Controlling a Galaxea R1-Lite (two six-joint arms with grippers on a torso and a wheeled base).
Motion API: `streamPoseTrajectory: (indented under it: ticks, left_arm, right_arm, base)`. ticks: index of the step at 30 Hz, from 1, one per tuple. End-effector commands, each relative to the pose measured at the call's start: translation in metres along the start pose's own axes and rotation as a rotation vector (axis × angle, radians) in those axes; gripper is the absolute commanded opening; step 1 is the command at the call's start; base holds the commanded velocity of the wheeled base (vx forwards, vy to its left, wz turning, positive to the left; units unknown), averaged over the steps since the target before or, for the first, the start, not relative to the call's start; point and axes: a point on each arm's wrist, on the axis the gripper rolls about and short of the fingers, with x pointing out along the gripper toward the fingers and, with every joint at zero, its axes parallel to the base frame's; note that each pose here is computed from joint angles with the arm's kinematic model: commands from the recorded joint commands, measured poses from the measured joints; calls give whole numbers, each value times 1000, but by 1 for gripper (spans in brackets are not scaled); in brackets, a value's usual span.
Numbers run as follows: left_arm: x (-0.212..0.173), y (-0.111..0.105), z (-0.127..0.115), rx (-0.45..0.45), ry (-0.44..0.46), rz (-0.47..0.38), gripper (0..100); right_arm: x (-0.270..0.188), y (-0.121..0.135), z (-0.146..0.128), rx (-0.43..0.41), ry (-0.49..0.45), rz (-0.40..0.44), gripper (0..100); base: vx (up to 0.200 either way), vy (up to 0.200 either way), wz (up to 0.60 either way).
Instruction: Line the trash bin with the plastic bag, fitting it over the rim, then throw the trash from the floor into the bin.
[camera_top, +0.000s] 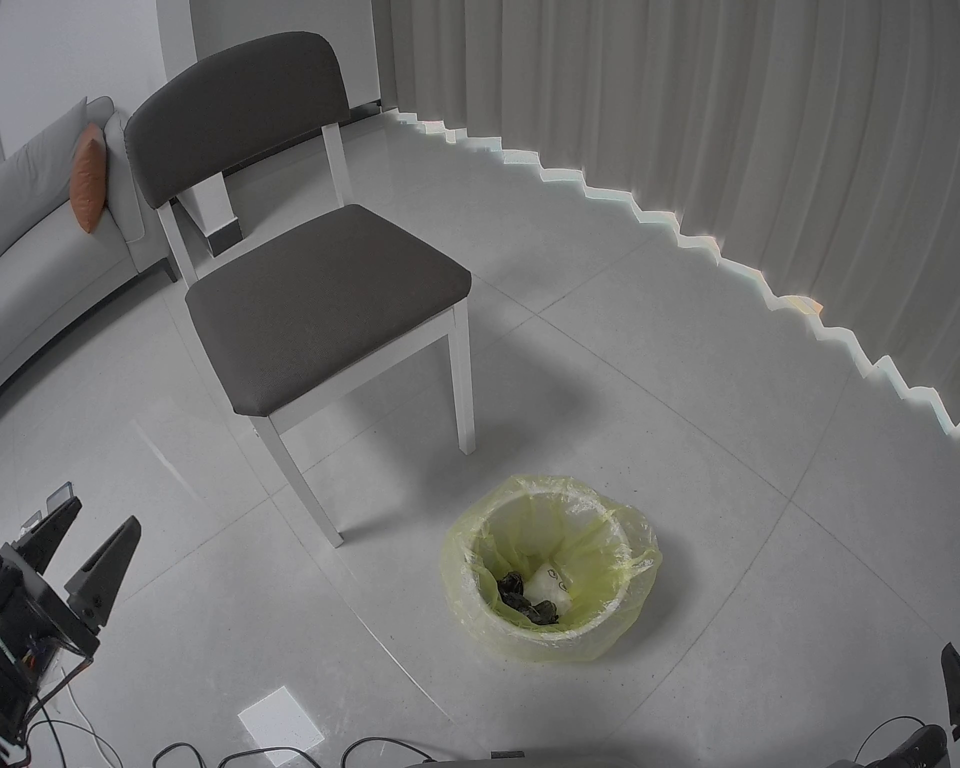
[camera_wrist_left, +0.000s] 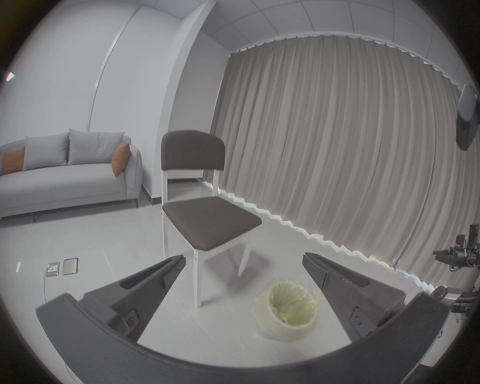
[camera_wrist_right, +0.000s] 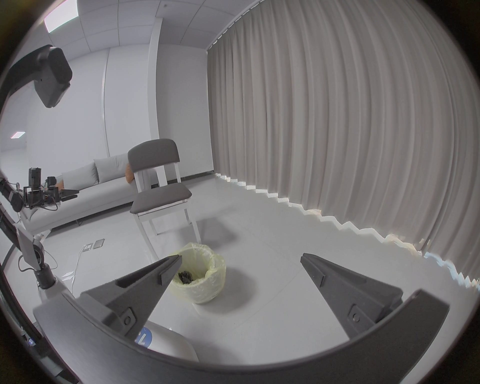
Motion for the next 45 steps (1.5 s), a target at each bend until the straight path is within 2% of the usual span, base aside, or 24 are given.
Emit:
streamPoseTrajectory:
  ticks: [1,8,14,18,19,22,27,31,39,45]
  left_arm:
    - [-21,0,4,2,-108,6,100]
    - [-39,0,-4,4,-167,15,100]
    - [-55,1,-16,4,-177,30,100]
    - [-61,1,-22,13,-205,44,100]
    - [-68,1,-23,19,-245,61,100]
    - [-73,0,-25,28,-279,87,100]
    - [-80,-1,-36,42,-286,109,100]
    - [-90,-5,-44,64,-298,90,100]
    - [-92,-5,-47,54,-285,88,100]
    - [-92,-6,-46,47,-294,91,100]
  right_arm:
    - [-11,2,-7,4,-64,-21,100]
    - [-8,2,-11,57,-49,-17,100]
    - [8,1,-30,50,-11,8,100]
    - [19,1,-40,42,-39,7,100]
    - [29,0,-49,37,-95,7,100]
    - [38,-1,-60,21,-141,8,100]
    - [38,-1,-60,28,-146,10,100]
    - [38,-1,-60,22,-146,8,100]
    - [38,-1,-60,15,-146,7,100]
    - [38,-2,-60,29,-147,-45,100]
  base:
    - [0,0,0]
    - [0,0,0]
    - [0,0,0]
    - [0,0,0]
    - [0,0,0]
    - [0,0,0]
    - [0,0,0]
    - [0,0,0]
    - [0,0,0]
    - [0,0,0]
